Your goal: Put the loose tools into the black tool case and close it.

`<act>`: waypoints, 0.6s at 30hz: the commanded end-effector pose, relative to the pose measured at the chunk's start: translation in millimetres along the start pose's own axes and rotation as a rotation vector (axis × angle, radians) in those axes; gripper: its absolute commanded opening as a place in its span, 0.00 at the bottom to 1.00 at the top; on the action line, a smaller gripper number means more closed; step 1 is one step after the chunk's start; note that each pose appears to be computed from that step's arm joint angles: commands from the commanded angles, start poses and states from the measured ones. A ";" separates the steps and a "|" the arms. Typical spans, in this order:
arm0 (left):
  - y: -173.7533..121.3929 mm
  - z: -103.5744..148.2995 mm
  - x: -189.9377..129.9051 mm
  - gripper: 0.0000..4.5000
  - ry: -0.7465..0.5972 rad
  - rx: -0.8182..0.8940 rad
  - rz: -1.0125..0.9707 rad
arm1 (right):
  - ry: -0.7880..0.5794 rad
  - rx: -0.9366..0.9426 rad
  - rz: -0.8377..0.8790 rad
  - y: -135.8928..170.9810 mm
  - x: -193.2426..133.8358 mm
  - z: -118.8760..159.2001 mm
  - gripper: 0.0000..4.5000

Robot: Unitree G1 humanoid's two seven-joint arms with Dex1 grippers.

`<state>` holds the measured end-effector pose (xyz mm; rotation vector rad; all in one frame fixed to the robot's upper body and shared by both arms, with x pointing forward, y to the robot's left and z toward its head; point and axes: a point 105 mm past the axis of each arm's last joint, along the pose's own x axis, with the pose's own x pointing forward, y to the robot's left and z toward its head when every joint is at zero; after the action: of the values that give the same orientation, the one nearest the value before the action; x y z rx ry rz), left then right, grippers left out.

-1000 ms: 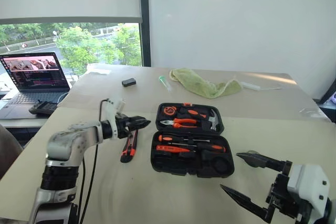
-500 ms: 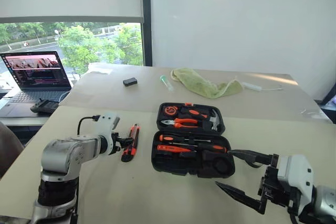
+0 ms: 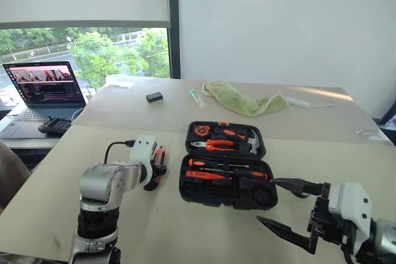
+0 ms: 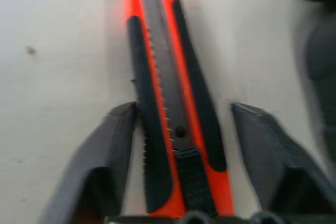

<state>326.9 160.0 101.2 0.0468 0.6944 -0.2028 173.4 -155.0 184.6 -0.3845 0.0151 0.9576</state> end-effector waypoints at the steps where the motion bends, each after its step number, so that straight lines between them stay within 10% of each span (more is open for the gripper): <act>1: 4.8 7.1 -1.5 0.38 -0.103 0.019 -0.052 | -0.012 -0.019 -0.011 3.0 -2.2 7.0 1.00; 9: -47.5 95.3 -53.7 0.37 -0.344 0.157 -0.738 | -0.015 0.010 -0.077 6.6 -4.8 1.7 1.00; 18: -125.5 53.5 -48.9 0.37 -0.111 0.756 -1.012 | 0.026 0.029 -0.146 10.0 -18.4 -4.1 1.00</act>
<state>307.6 50.3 175.9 0.2600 0.5009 -1.3430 160.7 -167.9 171.4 -0.3203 0.0645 0.8126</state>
